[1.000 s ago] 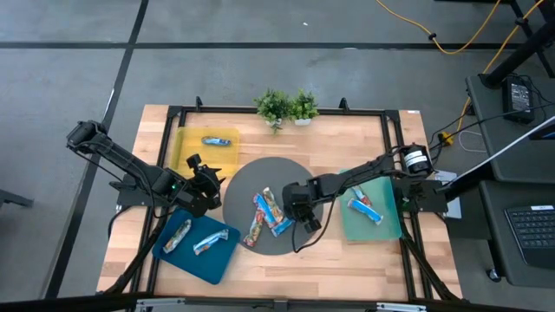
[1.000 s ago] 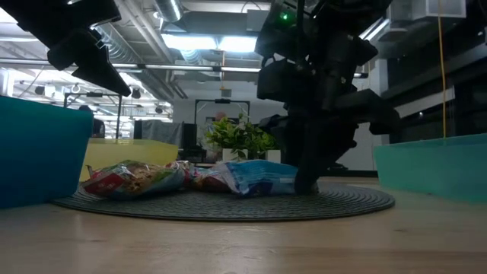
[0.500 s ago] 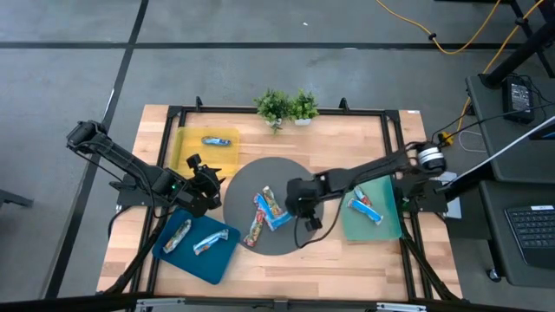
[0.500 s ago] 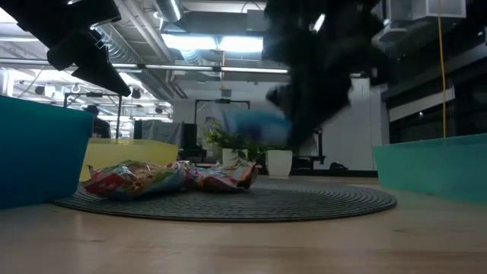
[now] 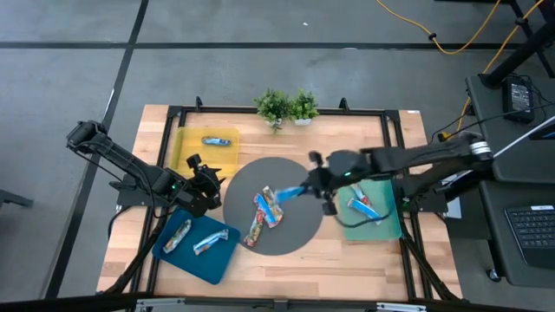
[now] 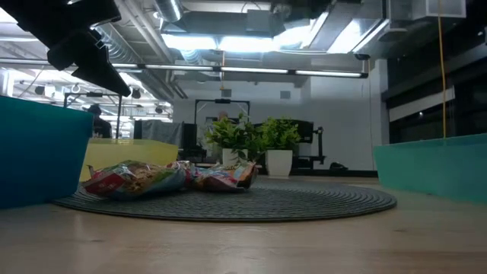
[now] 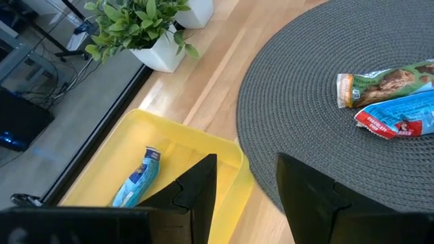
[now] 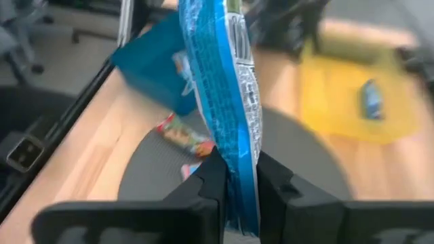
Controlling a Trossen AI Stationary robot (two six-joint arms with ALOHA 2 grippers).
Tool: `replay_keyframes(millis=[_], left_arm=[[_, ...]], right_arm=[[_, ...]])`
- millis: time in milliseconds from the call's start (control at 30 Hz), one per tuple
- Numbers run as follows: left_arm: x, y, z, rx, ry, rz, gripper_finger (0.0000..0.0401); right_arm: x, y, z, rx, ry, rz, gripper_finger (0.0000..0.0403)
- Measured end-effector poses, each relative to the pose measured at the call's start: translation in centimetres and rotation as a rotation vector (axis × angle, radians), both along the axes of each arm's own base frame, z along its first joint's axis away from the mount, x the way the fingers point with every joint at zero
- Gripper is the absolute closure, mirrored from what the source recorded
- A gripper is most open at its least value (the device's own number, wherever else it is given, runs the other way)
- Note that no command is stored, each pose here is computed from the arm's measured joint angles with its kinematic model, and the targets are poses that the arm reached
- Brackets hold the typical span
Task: Pick and place Granola Bars by type
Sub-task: Put the blue granola bar into the yellow bin
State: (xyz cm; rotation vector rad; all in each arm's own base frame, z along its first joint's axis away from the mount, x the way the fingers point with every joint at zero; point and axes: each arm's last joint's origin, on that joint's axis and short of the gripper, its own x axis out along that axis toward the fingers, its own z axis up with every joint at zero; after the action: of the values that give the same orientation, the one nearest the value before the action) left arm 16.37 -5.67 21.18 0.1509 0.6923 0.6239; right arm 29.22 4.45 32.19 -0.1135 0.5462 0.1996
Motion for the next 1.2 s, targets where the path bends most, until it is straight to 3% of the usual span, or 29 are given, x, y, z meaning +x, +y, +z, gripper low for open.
replay_keyframes(millis=[200, 400, 767, 1200], left_arm=[[0.0, 0.0, 0.0, -0.001, -0.002, 0.000, 0.0258], [0.0, 0.0, 0.0, -0.003, -0.006, 0.001, 0.0258], [0.2, -0.1, 0.1, -0.010, -0.020, 0.000, 0.0258], [0.2, -0.1, 0.1, -0.009, -0.020, 0.000, 0.0258]], right_arm=[[-2.7, -1.3, 3.3, -0.018, -0.137, -0.079, 0.0352], [-3.7, -2.8, 5.8, 0.000, -0.210, -0.110, 0.0351], [-6.3, -5.2, 13.7, -0.050, -0.321, -0.133, 0.0351], [-5.4, -7.5, 13.3, -0.063, -0.295, -0.112, 0.0351]])
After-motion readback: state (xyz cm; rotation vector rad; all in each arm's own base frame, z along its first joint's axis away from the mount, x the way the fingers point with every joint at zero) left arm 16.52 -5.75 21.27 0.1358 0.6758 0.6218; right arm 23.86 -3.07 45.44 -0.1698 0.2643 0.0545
